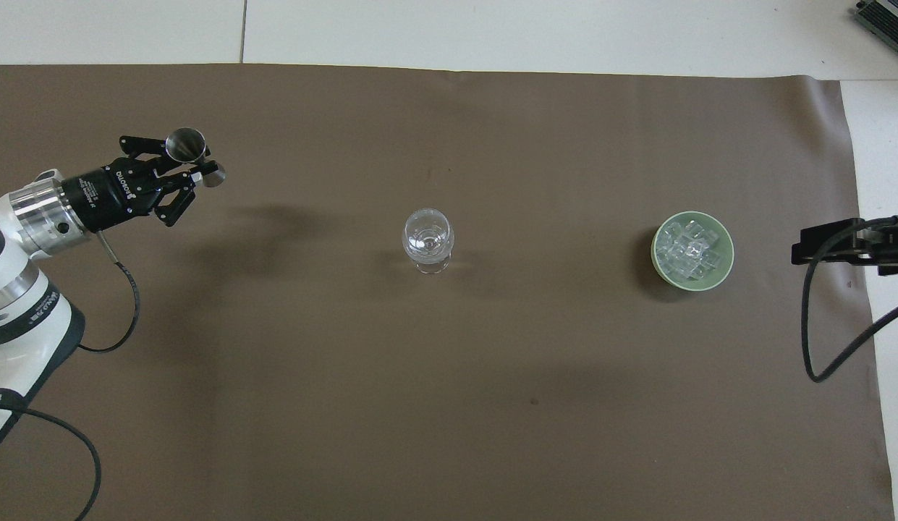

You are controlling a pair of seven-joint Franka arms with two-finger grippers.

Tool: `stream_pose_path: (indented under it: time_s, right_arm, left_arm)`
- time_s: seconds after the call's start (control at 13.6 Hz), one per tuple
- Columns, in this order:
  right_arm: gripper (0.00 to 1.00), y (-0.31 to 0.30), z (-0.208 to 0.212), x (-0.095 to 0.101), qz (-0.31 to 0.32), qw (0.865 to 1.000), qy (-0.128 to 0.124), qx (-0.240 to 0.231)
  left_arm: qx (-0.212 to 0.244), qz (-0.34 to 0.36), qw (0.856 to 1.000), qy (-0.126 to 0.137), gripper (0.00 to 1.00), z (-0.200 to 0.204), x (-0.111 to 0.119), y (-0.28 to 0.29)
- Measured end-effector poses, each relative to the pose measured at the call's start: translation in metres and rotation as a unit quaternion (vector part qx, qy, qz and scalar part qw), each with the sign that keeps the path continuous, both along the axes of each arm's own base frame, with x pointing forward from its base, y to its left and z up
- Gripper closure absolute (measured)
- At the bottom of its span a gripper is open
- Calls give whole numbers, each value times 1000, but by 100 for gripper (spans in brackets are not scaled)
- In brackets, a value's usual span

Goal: Pour wine and add ice with both arms
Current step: 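Carry the silver cup back toward the robot with the left gripper, then lower the silver cup onto the mat and open the left gripper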

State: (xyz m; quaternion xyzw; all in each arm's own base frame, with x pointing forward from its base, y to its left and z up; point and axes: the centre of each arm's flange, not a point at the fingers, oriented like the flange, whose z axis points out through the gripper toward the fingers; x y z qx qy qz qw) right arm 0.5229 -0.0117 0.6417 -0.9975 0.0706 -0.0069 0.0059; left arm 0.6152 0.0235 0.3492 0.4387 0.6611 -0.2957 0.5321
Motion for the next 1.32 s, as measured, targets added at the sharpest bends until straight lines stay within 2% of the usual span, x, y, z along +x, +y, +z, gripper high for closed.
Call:
stream_pose_path:
  time_s: [0.51,0.81,1.1,1.32]
  right_arm:
    - [0,0,0,0,0,1000,0,0]
    - [0,0,0,0,0,1000,0,0]
    - [0,0,0,0,0,1000,0,0]
    - [0,0,0,-1,0,1000,2,0]
  left_arm:
    - [-25,42,999,18,79,-37,-3,34]
    - [-33,36,999,11,79,-65,-11,52]
    - [-51,26,998,-5,79,-106,-29,78]
    - [-74,42,996,-5,79,-126,-38,84]
